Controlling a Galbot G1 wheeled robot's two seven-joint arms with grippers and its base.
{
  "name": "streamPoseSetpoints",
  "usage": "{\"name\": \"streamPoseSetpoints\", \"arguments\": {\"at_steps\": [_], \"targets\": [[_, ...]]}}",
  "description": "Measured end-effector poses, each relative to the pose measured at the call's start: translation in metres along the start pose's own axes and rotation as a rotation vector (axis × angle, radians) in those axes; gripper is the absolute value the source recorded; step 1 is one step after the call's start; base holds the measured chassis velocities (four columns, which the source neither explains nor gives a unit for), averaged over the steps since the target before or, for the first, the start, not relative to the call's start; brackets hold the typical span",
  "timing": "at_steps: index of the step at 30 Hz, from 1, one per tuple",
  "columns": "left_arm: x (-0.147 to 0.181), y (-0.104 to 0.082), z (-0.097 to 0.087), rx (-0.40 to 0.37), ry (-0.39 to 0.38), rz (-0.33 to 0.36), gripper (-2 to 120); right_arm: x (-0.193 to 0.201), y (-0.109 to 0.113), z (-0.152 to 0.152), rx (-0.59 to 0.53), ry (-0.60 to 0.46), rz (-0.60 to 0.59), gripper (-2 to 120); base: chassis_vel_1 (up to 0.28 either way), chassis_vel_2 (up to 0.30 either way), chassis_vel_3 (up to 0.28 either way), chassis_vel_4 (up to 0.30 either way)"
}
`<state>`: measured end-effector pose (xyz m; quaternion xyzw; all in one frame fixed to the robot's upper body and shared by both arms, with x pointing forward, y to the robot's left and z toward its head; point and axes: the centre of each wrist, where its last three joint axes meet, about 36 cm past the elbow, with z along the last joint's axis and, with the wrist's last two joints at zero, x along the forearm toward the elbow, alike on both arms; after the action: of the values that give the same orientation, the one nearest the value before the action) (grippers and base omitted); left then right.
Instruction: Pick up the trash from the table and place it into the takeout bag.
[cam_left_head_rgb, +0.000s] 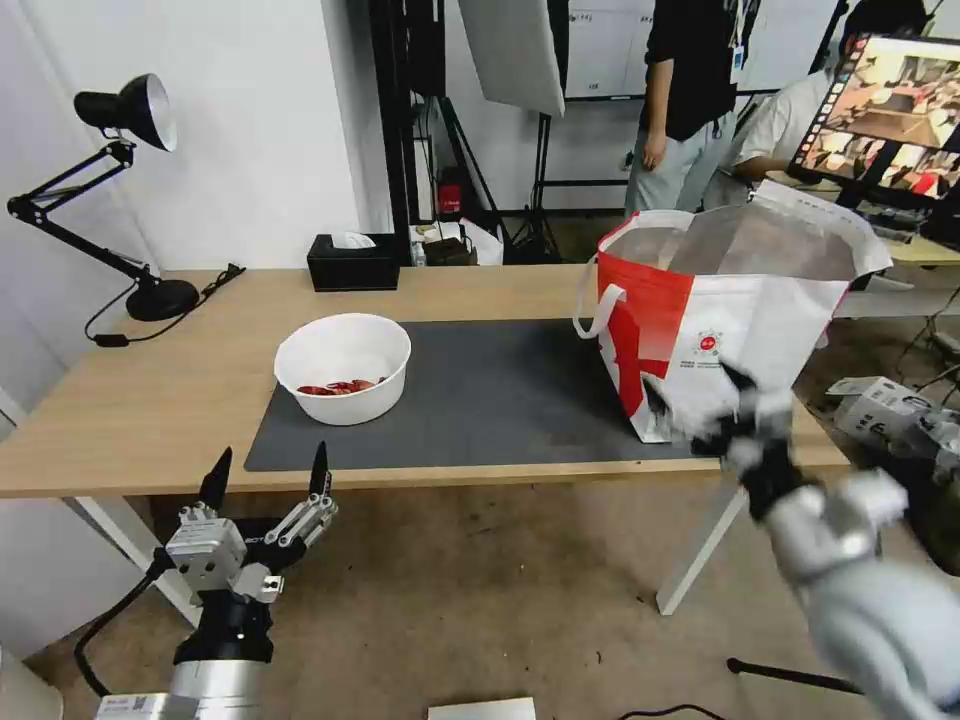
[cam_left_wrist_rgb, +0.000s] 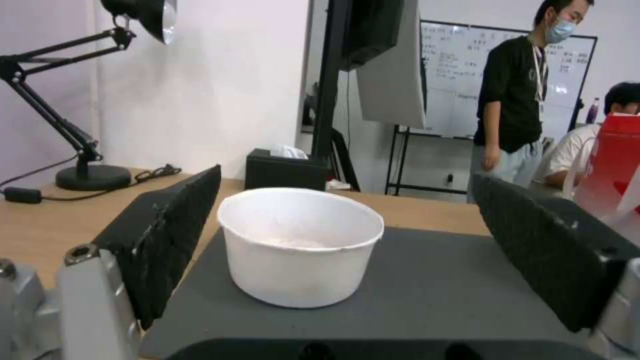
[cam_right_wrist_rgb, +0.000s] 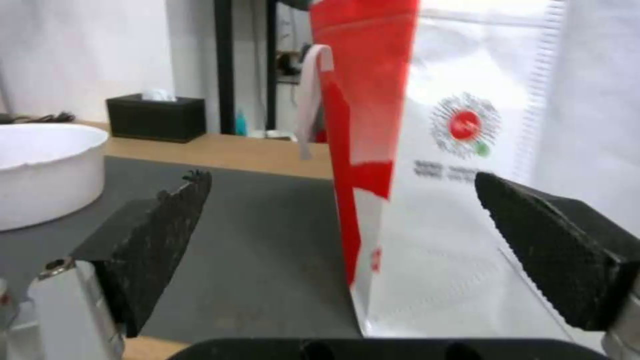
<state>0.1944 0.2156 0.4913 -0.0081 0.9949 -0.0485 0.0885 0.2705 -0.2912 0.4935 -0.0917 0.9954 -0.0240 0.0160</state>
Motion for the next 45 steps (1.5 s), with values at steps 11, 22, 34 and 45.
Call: {"name": "streamPoseSetpoints", "arguments": {"at_steps": [11,22,34,45], "targets": [[0.001,0.000,0.000,-0.009,0.024,0.021,100,0.046,0.032,0.021,0.001,-0.059,0.078,100,0.000,0.000,0.000,0.000],[-0.009,0.008,-0.003,0.011,0.061,0.044,100,0.041,0.036,0.014,-0.010,-0.082,0.088,100,0.000,0.000,0.000,0.000],[-0.081,0.052,-0.046,0.079,0.150,0.079,100,0.031,0.042,0.016,-0.007,-0.046,0.048,100,0.000,0.000,0.000,0.000],[-0.190,0.110,-0.044,-0.026,0.273,0.093,100,0.025,0.042,0.020,-0.023,-0.012,0.015,100,0.000,0.000,0.000,0.000]]}}
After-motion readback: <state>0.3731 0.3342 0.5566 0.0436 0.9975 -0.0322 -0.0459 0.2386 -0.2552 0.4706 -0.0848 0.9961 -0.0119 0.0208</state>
